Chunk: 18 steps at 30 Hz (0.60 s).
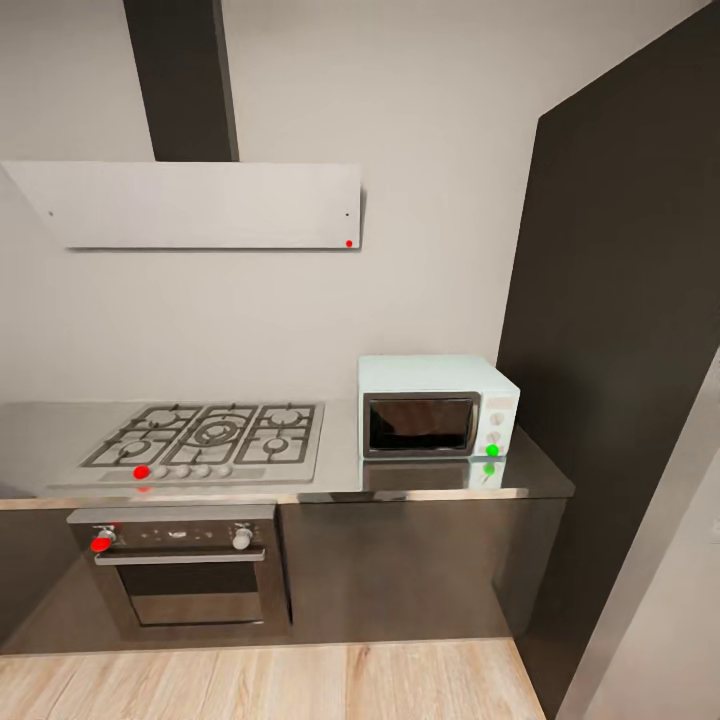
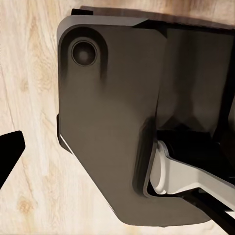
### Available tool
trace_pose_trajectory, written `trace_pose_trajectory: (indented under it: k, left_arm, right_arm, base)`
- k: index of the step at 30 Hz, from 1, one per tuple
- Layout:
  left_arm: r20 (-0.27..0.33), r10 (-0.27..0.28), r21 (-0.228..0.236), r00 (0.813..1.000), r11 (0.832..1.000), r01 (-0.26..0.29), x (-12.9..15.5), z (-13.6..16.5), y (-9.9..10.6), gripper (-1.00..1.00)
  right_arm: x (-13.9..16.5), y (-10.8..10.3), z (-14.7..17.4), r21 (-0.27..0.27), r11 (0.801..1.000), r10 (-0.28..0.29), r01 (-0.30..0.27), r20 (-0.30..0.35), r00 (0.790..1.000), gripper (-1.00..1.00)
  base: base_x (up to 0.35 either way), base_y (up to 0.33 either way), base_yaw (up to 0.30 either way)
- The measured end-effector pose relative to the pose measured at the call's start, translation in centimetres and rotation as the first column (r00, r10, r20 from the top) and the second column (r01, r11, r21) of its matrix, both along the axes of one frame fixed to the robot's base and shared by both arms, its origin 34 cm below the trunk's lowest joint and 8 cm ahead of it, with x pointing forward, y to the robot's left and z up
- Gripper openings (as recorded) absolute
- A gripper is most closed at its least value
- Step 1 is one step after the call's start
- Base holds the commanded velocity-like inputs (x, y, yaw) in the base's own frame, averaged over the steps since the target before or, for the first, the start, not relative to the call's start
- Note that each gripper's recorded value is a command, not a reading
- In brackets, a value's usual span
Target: In the kitchen, take the popcorn bag from the countertop, put it into the microwave, and heat it until the popcorn is cooked so the cooked popcorn ends up inside the bag.
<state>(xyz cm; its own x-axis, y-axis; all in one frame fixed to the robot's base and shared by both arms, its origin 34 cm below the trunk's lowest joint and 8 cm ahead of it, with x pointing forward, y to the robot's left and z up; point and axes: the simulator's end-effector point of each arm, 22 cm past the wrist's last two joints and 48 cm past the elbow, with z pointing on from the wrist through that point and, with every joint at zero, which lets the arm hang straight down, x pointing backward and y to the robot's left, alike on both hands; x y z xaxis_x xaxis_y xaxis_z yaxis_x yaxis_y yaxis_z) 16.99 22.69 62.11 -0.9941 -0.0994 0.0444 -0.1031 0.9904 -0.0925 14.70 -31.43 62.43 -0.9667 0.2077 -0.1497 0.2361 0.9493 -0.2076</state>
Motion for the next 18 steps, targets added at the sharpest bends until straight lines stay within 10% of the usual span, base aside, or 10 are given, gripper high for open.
trace_pose_trajectory:
  k: [18]
  left_arm:
    - [0.000,-0.001,-0.004,1.000,1.000,0.001,0.0,0.0,-0.3,1.00]
  right_arm:
    - [-3.3,1.4,-0.2,0.039,0.999,0.015,-0.014,-0.026,1.000,1.00]
  base:
    - [0.000,0.000,0.000]
